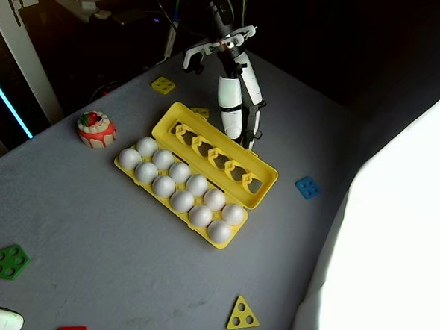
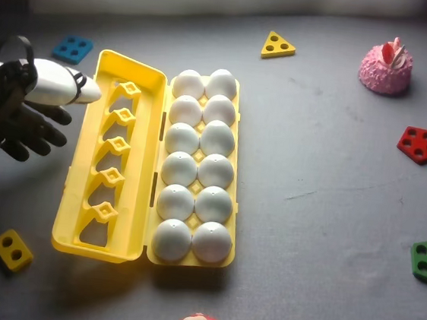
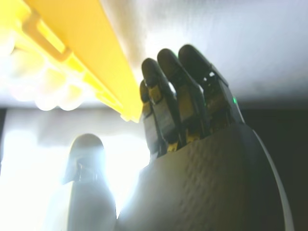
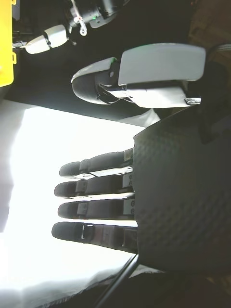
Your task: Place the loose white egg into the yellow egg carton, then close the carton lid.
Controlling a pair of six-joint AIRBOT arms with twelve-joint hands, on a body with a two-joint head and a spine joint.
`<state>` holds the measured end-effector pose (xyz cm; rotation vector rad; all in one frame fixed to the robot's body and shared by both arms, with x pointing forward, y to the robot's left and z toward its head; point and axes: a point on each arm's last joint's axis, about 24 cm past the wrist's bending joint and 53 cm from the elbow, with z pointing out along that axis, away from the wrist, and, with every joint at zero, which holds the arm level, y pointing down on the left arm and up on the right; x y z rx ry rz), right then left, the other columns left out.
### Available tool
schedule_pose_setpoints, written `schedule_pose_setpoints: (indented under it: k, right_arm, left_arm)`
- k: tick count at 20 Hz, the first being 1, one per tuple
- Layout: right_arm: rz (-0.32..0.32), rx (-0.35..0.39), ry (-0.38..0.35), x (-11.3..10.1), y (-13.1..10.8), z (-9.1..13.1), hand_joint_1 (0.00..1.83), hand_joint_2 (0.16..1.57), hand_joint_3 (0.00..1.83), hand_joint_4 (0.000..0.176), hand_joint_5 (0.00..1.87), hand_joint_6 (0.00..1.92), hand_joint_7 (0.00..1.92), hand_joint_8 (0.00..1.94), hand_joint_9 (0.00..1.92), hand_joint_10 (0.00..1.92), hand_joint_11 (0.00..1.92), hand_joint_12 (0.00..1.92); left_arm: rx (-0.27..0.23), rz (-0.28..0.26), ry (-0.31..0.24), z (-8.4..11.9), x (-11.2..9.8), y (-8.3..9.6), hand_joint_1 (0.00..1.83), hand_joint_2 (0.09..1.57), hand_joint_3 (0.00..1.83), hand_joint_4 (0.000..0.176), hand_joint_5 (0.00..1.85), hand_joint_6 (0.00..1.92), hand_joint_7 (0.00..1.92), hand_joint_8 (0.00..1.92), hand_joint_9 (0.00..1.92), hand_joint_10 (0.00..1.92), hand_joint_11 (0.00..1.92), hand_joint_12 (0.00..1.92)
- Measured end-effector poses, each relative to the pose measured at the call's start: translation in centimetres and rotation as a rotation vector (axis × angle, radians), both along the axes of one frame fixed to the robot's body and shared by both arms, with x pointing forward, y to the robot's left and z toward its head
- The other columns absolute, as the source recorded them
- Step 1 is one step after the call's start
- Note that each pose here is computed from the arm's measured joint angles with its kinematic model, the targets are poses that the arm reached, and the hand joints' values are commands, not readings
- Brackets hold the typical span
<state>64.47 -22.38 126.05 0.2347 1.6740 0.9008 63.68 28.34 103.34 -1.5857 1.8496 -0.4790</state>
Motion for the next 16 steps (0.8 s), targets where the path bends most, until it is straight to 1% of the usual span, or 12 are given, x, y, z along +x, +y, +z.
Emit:
schedule_pose_setpoints:
  k: [1, 2, 3, 5, 6, 7, 8, 9, 12, 13, 15, 16]
  right_arm:
    - [0.000, 0.003, -0.006, 0.0, 0.0, 0.2, 0.25, 1.15, 0.01, 0.000, 0.34, 0.03, 0.33, 0.01, 0.23, 0.06, 0.00, 0.79]
    - [0.000, 0.004, -0.008, 0.0, 0.0, 0.2, 0.27, 1.15, 0.00, 0.000, 0.34, 0.03, 0.32, 0.01, 0.24, 0.06, 0.00, 0.80]
    - [0.000, 0.005, -0.010, 0.0, 0.0, 0.3, 0.27, 1.15, 0.00, 0.000, 0.34, 0.03, 0.32, 0.01, 0.23, 0.06, 0.00, 0.80]
    - [0.000, 0.005, -0.010, 0.0, 0.0, 0.3, 0.27, 1.15, 0.00, 0.000, 0.33, 0.03, 0.32, 0.01, 0.23, 0.06, 0.00, 0.80]
    - [0.001, 0.005, -0.011, 0.0, 0.0, 0.3, 0.25, 1.15, 0.00, 0.000, 0.30, 0.02, 0.31, 0.00, 0.21, 0.05, 0.00, 0.73]
    - [0.003, 0.006, -0.011, 0.0, 0.1, 0.3, 0.25, 1.15, 0.00, 0.000, 0.30, 0.01, 0.30, 0.00, 0.21, 0.05, 0.00, 0.68]
    - [0.005, 0.006, -0.010, -0.1, 0.3, 0.2, 0.25, 1.15, 0.00, 0.000, 0.30, 0.01, 0.30, 0.00, 0.21, 0.05, 0.00, 0.67]
    - [0.008, 0.007, -0.012, -0.1, 0.4, 0.3, 0.25, 1.15, 0.00, 0.000, 0.30, 0.01, 0.28, 0.00, 0.20, 0.05, 0.00, 0.67]
    - [0.009, 0.012, -0.020, -0.2, 0.4, 0.5, 0.25, 1.15, 0.00, 0.000, 0.29, 0.01, 0.27, 0.00, 0.20, 0.04, 0.00, 0.61]
    - [0.009, 0.013, -0.022, -0.2, 0.4, 0.5, 0.24, 1.15, 0.00, 0.000, 0.30, 0.01, 0.29, 0.01, 0.20, 0.04, 0.00, 0.61]
    - [0.012, 0.014, -0.021, -0.2, 0.6, 0.5, 0.22, 1.15, 0.00, 0.000, 0.29, 0.00, 0.28, 0.00, 0.20, 0.04, 0.00, 0.65]
    - [0.012, 0.013, -0.022, -0.2, 0.6, 0.5, 0.24, 1.15, 0.00, 0.000, 0.30, 0.01, 0.28, 0.00, 0.21, 0.04, 0.00, 0.60]
  left_arm:
    - [-0.006, 0.012, 0.006, -0.3, -0.2, 0.2, 0.17, 1.29, 0.00, 0.000, 0.48, 0.01, 0.65, 0.02, 0.37, 0.72, 0.11, 1.45]
    - [-0.010, 0.021, 0.009, -0.5, -0.3, 0.2, 0.17, 1.28, 0.00, 0.000, 0.34, 0.64, 0.62, 0.18, 0.31, 0.87, 0.14, 1.43]
    - [-0.011, 0.029, 0.010, -0.6, -0.4, 0.4, 0.18, 1.29, 0.00, 0.000, 0.21, 0.84, 0.52, 0.42, 0.30, 0.93, 0.10, 1.47]
    - [-0.021, 0.044, 0.011, -0.7, -0.5, 0.2, 0.24, 1.28, 0.00, 0.000, 0.24, 0.72, 0.41, 0.63, 0.28, 0.97, 0.07, 1.52]
    - [-0.031, 0.055, 0.011, -0.8, -0.7, 0.0, 0.12, 1.24, 0.00, 0.000, 0.26, 0.44, 0.39, 0.59, 0.29, 0.95, 0.07, 1.52]
    - [-0.046, 0.063, 0.015, -0.9, -0.9, -0.4, 0.07, 1.22, 0.00, 0.000, 0.28, 0.27, 0.42, 0.53, 0.31, 0.91, 0.09, 1.51]
    - [-0.067, 0.087, 0.019, -1.1, -1.2, -0.6, 0.05, 1.22, 0.00, 0.000, 0.32, 0.17, 0.44, 0.49, 0.32, 0.89, 0.10, 1.50]
    - [-0.082, 0.106, 0.021, -1.2, -1.4, -0.7, 0.01, 1.15, 0.00, 0.000, 0.37, 0.15, 0.45, 0.49, 0.32, 0.91, 0.10, 1.52]
    - [-0.096, 0.157, 0.024, -1.3, -2.0, -0.5, 0.00, 1.11, 0.00, 0.000, 0.39, 0.11, 0.45, 0.49, 0.31, 0.91, 0.10, 1.51]
    - [-0.100, 0.169, 0.034, -1.5, -2.3, -0.5, 0.03, 1.17, 0.00, 0.000, 0.35, 0.07, 0.39, 0.50, 0.24, 0.95, 0.04, 1.55]
    - [-0.116, 0.182, 0.042, -1.7, -2.7, -0.9, 0.15, 1.18, 0.00, 0.003, 0.33, 0.05, 0.37, 0.51, 0.22, 0.97, 0.00, 1.59]
    - [-0.123, 0.185, 0.041, -1.7, -2.7, -1.1, 0.09, 1.25, 0.03, 0.010, 0.32, 0.05, 0.36, 0.51, 0.20, 0.97, 0.00, 1.59]
